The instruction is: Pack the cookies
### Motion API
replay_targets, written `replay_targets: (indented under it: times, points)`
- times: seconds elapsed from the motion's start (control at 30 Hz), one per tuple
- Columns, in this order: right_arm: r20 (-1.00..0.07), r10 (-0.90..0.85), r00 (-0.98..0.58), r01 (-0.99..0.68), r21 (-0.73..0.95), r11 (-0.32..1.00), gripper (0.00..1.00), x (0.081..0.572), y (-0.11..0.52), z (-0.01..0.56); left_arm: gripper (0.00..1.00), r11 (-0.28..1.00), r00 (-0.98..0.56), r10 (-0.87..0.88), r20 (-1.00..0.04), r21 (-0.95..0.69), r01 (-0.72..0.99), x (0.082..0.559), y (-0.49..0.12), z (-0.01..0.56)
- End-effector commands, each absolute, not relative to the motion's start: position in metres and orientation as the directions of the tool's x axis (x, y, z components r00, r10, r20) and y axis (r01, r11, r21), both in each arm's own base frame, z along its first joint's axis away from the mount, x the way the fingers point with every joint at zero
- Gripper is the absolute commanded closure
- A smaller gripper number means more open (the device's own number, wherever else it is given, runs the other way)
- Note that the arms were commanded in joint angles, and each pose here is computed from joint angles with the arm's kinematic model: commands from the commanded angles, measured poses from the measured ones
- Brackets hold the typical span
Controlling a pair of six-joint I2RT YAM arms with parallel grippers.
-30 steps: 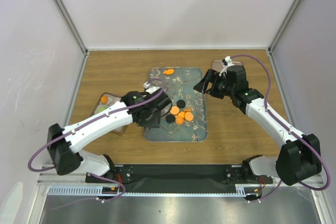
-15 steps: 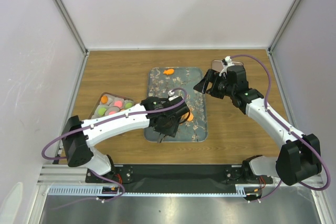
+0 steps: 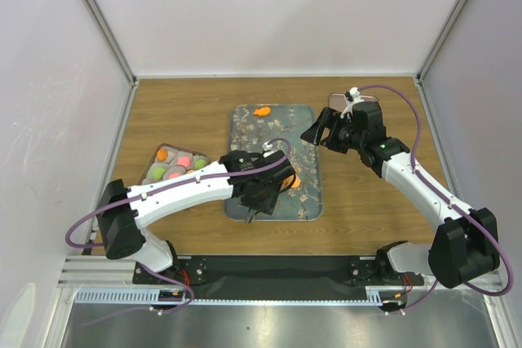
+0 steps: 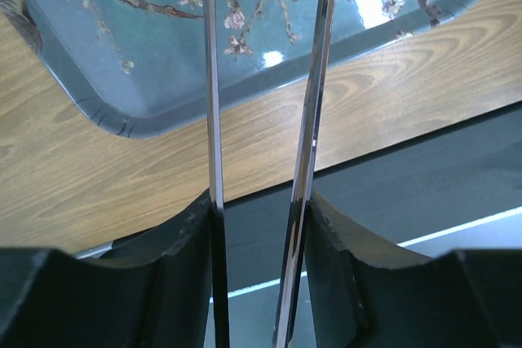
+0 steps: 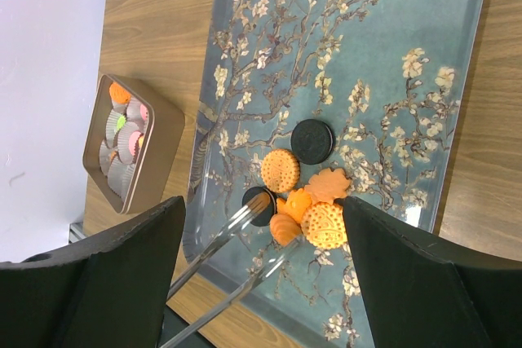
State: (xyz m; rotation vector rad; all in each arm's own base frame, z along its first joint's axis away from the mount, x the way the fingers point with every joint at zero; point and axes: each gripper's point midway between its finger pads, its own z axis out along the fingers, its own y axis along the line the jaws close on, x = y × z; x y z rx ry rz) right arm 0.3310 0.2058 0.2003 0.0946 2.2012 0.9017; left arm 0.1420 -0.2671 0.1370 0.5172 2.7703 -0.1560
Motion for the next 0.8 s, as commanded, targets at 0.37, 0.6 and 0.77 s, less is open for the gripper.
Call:
replay_targets:
  times: [0.37, 0.6, 0.77]
  points:
    - [-0.631, 0.334, -0.701, -0.227, 0.641, 0.733, 0.15, 0.336, 0.21, 0.214, 0.52, 0.917, -0.879, 0.367, -0.305, -0.04, 0.397, 0.134, -0.266, 0.13]
    - [-0.63, 0.335, -0.701, -0.226, 0.642, 0.733, 0.15, 0.336, 0.21, 0.214, 0.52, 0.914, -0.879, 0.376, -0.292, -0.041, 0.404, 0.131, -0.264, 0.125]
    - [-0.631, 0.335, -0.699, -0.225, 0.64, 0.735, 0.15, 0.336, 0.21, 0.214, 0.52, 0.91, -0.878, 0.382, -0.289, -0.048, 0.412, 0.13, -0.266, 0.123]
